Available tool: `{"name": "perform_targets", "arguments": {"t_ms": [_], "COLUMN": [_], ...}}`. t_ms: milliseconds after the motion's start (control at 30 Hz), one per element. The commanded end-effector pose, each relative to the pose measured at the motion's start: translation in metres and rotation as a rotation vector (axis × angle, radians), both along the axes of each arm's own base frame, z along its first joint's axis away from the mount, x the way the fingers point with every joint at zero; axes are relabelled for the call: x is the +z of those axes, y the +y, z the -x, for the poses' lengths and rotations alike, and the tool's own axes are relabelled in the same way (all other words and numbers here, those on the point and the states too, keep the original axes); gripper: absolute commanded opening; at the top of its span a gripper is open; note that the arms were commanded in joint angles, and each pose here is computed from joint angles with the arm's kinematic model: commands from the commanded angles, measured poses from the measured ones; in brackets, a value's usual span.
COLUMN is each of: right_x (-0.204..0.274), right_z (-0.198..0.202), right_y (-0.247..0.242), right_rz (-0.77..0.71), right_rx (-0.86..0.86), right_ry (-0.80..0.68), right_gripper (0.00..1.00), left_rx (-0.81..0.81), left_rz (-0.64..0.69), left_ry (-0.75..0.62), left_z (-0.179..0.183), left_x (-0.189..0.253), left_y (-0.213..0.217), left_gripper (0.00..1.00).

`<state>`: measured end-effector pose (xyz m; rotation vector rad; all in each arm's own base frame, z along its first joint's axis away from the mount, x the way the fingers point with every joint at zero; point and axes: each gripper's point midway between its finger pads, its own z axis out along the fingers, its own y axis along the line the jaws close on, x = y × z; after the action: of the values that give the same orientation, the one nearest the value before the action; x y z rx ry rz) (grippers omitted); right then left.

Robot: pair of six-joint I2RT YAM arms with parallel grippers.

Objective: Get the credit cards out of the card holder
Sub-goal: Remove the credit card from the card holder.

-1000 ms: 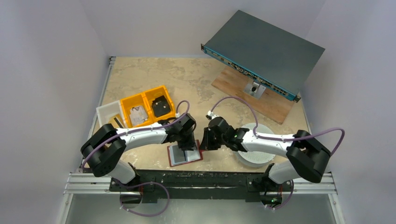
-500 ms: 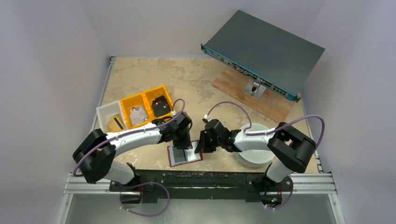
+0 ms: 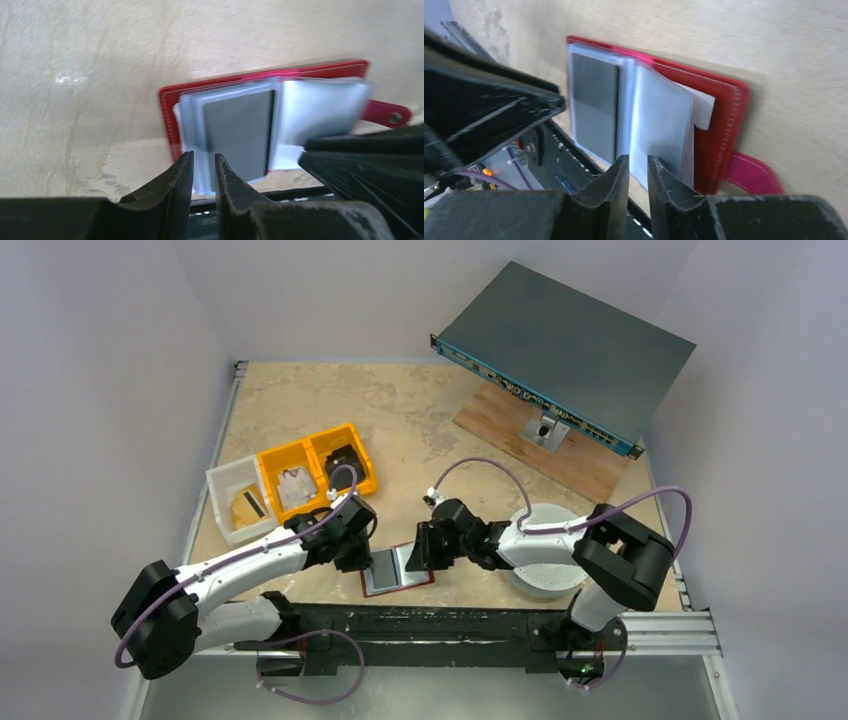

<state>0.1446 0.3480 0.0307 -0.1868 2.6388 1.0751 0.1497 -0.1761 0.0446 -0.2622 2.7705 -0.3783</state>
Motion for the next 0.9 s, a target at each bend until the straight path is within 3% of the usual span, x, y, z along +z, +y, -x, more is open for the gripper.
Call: {"name": "perform_targets", "arguments": {"t_ms": [0, 233, 867], "right_x": [0.021, 0.014, -0.005], "right_z": [-0.003, -0.003, 0.005], "right_y": [0.025, 0.031, 0.035], "right_rz": [-0.056, -0.044, -0.063], "right_rx": [0.051, 0.060, 0.074], "right_ry": [-0.045, -0.031, 0.026], "right_gripper": [0.21, 0.22, 0.26], "left_rx": [0.013, 0.010, 0.009], "left_rz": [-0.002, 0.030, -0.057], "left_ry": [-0.019, -0.029, 0.078], "left_z": [0.000, -0.004, 0.009], "left_x": [-0.008, -0.012, -0.042], "left_y": [0.008, 0.000, 0.002], "left_gripper": [0.20, 0.15, 0.08]}}
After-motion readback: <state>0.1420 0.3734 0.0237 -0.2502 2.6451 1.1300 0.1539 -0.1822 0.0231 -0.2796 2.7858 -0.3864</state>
